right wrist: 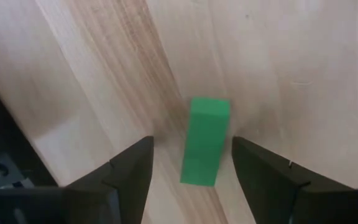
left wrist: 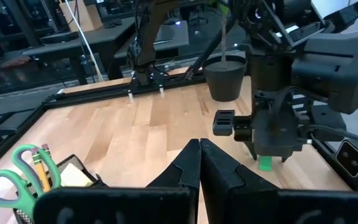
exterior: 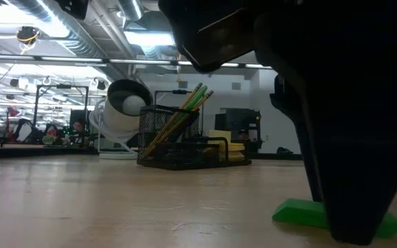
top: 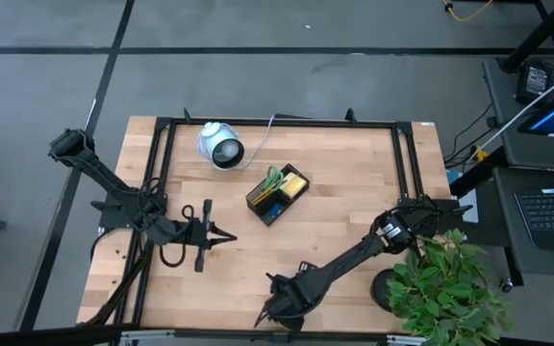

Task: Pick and place office supplies into organizer
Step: Put the green eraser into the black desk organizer

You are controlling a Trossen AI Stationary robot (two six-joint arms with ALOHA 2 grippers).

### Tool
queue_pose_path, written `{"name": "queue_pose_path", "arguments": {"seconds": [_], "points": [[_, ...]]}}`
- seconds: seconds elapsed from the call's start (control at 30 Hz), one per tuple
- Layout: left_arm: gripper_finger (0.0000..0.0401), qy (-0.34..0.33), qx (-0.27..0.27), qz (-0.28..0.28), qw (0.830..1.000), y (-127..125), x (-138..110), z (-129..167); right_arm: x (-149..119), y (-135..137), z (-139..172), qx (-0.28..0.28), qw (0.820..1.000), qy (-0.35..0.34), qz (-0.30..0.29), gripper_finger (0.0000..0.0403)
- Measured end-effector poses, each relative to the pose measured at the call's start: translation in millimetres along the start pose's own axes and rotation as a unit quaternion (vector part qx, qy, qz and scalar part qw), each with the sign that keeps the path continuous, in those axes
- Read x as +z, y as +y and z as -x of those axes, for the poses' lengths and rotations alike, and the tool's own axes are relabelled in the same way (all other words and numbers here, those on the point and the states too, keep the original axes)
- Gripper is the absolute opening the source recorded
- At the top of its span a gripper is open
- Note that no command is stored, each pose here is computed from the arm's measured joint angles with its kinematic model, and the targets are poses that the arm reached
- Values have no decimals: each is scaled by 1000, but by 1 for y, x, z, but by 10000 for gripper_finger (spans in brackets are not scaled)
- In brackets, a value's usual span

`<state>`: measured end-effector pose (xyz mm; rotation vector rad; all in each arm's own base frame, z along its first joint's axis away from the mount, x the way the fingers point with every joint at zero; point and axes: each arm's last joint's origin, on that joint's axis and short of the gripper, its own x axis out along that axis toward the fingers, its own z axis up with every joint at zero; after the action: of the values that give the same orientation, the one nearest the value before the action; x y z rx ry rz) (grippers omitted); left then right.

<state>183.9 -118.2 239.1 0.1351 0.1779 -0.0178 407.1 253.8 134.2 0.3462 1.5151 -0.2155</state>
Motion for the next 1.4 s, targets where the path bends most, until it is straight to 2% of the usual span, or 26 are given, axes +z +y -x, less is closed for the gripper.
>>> {"name": "queue_pose_path", "arguments": {"seconds": [0.23,0.57,0.9,1.2,1.4], "points": [[2,0,-2,0,1000,0,0,0,8,-5,0,17,1000,17,-18,209],[2,0,-5,3,1000,-1,0,1,10,-7,-1,17,1000,14,-22,127],[2,-1,-5,8,1000,-1,0,1,10,-8,0,12,1000,17,-21,76],[2,-1,-5,8,1000,-1,0,1,10,-8,1,12,1000,18,-19,71],[2,0,-4,8,1000,-1,0,1,13,-5,12,7,1000,17,-7,66]]}}
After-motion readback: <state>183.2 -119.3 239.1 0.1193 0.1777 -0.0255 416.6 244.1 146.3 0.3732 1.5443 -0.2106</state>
